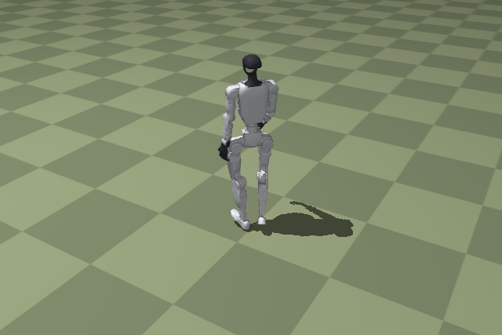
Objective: In place motions
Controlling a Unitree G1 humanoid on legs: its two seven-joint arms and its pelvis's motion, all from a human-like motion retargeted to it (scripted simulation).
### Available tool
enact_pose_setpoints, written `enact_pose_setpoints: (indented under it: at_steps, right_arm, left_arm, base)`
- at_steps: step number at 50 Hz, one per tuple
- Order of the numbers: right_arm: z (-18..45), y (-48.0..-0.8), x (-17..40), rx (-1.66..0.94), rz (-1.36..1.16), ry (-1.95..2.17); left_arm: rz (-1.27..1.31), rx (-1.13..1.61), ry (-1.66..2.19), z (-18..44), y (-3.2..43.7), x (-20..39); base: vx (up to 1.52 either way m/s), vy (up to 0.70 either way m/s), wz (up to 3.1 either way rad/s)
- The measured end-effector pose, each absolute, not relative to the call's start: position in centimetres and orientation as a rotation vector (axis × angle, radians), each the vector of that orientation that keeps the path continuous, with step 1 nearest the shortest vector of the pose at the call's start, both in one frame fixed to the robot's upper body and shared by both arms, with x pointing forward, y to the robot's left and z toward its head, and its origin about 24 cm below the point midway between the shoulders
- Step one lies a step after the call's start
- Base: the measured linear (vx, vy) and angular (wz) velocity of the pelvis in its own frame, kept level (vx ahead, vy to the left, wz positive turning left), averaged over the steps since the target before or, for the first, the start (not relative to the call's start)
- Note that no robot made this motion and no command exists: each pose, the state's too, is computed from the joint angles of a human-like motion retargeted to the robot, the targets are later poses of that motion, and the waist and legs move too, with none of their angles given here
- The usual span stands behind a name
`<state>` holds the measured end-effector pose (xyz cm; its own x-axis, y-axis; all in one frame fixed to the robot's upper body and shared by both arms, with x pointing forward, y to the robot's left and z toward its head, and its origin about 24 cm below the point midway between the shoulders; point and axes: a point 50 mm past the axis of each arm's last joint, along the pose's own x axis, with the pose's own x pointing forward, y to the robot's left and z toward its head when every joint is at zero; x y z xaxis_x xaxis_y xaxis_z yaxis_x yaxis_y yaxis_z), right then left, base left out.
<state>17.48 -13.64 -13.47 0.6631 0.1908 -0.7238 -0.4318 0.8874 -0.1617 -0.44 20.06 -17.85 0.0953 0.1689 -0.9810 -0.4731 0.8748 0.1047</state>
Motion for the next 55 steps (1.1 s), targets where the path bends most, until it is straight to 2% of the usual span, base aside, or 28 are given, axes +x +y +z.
enact_pose_setpoints:
  at_steps: [3,7,11,14,17,20,23,27,30,35,39,43,45,50,55]
  right_arm:
    - [-15.8,-16.4,12.2,-0.340,0.283,0.969]
    - [-17.7,-19.7,3.3,-0.292,0.140,1.346]
    - [-16.4,-22.9,-7.7,-0.214,-0.090,1.754]
    - [-14.3,-23.8,-14.1,-0.159,-0.274,1.954]
    - [-12.5,-23.9,-18.2,-0.130,-0.421,2.047]
    - [-11.6,-23.4,-20.1,-0.083,-0.492,2.073]
    - [-11.9,-23.3,-19.6,-0.059,-0.491,2.043]
    - [-13.7,-23.1,-15.9,-0.017,-0.412,1.954]
    - [-15.5,-22.2,-11.6,-0.024,-0.305,1.866]
    - [-17.6,-19.6,-2.8,-0.115,-0.088,1.673]
    - [-17.3,-15.1,9.4,-0.090,0.125,1.334]
    - [-9.7,-9.8,25.6,-0.061,0.219,0.772]
    - [-4.1,-8.7,31.4,-0.072,0.282,0.528]
    - [5.2,-11.2,37.7,-0.135,0.180,0.174]
    - [7.2,-14.3,38.7,-0.185,0.057,0.112]
  left_arm:
    - [0.265,-0.281,1.121,-16.9,18.1,9.9]
    - [0.083,-0.384,0.666,-10.2,14.9,24.1]
    - [-0.006,-0.526,0.322,-2.0,12.0,32.0]
    - [-0.095,-0.541,0.181,2.4,10.9,34.7]
    - [-0.138,-0.479,0.149,3.6,11.1,35.4]
    - [-0.139,-0.413,0.197,2.4,11.3,34.8]
    - [-0.101,-0.375,0.302,-0.5,12.1,33.2]
    - [-0.046,-0.297,0.529,-6.3,13.7,29.0]
    - [-0.009,-0.201,0.790,-11.5,15.0,23.0]
    - [0.121,-0.246,1.335,-17.7,15.5,7.5]
    - [0.317,-0.350,1.694,-17.7,16.4,-5.3]
    - [0.496,-0.314,1.774,-16.6,18.0,-10.1]
    - [0.500,-0.282,1.823,-16.0,18.6,-11.9]
    - [0.475,-0.192,1.980,-14.0,20.5,-16.5]
    - [0.663,-0.177,2.010,-12.2,22.8,-19.1]
  base:
    - [-0.21,0.03,0.95]
    - [-0.22,0.09,1.04]
    - [0.08,0.03,1.00]
    - [0.12,-0.03,0.35]
    - [0.17,-0.10,-0.01]
    - [0.05,-0.07,-0.19]
    - [0.00,0.02,-0.53]
    - [0.06,0.05,-0.82]
    - [0.08,-0.01,-0.86]
    - [0.03,-0.01,-0.81]
    - [-0.19,-0.09,-1.64]
    - [-0.68,-0.20,-0.18]
    - [-0.40,-0.15,-0.08]
    - [-0.10,-0.06,-0.66]
    - [0.18,-0.15,-0.31]
